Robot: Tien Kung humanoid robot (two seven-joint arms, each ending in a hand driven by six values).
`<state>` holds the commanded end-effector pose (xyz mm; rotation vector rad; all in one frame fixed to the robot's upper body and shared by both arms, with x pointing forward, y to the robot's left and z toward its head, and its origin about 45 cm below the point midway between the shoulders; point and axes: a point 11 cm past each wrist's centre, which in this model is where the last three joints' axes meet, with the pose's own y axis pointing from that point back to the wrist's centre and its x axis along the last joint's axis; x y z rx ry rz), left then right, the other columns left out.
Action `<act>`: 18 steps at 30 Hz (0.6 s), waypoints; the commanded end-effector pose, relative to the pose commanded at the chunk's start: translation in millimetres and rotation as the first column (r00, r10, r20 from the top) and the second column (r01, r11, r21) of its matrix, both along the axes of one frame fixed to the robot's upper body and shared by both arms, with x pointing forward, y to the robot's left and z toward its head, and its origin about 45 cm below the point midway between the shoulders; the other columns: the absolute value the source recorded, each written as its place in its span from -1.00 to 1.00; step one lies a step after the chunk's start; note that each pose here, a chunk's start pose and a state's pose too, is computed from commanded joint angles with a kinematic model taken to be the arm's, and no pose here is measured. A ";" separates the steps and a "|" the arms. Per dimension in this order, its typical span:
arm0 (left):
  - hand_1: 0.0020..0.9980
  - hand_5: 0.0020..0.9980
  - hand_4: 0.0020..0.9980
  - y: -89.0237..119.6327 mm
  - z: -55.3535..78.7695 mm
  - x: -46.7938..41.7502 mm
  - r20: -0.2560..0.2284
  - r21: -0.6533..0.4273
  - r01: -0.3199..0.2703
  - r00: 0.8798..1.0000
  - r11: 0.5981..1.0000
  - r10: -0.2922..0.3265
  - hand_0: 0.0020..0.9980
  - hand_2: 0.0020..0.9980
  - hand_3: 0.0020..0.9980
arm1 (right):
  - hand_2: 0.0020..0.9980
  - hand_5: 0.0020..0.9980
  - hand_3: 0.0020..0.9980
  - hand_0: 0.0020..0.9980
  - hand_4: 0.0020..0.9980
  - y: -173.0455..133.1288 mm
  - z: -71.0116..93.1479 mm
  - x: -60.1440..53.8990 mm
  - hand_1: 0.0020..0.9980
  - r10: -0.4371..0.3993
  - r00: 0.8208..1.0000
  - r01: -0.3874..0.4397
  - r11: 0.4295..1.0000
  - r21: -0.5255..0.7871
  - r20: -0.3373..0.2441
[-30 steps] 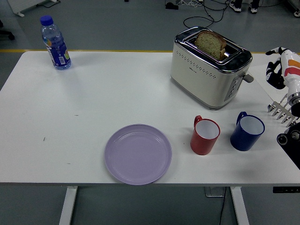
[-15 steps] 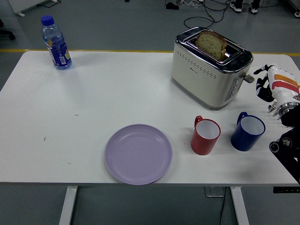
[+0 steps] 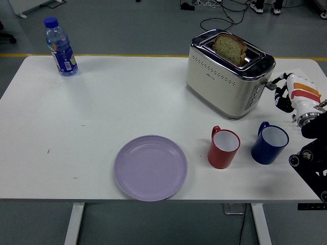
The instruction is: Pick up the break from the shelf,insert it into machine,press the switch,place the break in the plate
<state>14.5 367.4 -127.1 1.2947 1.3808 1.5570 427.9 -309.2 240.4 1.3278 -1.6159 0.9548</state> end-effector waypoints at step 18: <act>-0.01 1.00 0.02 0.1 0.2 2.7 0.004 0.000 0.002 1.000 1.000 -0.002 -0.16 0.18 0.39 | -0.39 -1.00 0.19 -0.55 -0.19 -1.4 -18.3 0.7 -0.58 -0.023 0.999 0.023 1.000 0.002 -0.041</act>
